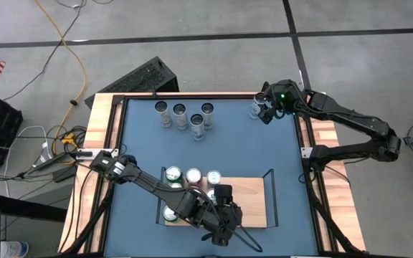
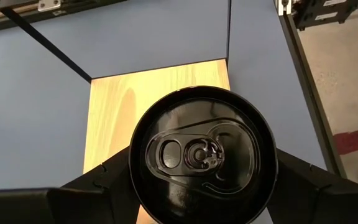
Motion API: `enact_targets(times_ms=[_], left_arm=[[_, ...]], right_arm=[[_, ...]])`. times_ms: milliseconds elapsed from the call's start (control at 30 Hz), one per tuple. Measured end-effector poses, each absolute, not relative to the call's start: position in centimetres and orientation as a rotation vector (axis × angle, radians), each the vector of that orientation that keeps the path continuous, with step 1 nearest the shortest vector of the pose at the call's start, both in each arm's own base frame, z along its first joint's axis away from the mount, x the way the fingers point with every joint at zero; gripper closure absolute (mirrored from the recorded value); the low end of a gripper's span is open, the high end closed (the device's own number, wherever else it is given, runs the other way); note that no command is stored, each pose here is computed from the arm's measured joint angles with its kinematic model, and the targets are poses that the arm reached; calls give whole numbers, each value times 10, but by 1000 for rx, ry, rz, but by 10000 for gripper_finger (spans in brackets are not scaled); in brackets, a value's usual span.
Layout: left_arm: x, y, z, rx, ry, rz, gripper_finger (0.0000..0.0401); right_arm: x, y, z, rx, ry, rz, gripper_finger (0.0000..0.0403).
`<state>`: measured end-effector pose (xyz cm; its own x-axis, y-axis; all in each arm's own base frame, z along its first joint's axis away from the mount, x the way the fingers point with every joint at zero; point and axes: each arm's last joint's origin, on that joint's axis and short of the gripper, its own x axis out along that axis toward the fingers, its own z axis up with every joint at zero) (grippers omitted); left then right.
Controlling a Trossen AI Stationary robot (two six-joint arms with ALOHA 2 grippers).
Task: Place canned beverage on shelf
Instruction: Put the bottom right white-yellow soda can on the shelf
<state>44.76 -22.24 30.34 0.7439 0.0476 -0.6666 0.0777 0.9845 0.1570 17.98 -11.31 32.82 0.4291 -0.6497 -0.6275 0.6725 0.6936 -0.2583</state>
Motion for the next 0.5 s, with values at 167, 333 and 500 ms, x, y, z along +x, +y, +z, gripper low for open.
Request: enact_targets(times_ms=[167, 333, 500], left_arm=[[447, -222, 303, 173, 734, -14, 158], [448, -222, 303, 175, 732, -8, 158], [447, -222, 303, 166, 733, -11, 158]], right_arm=[[180, -113, 328, 29, 770, -824, 97], [180, -113, 328, 26, 771, -822, 97], [180, -113, 328, 25, 772, -822, 97]])
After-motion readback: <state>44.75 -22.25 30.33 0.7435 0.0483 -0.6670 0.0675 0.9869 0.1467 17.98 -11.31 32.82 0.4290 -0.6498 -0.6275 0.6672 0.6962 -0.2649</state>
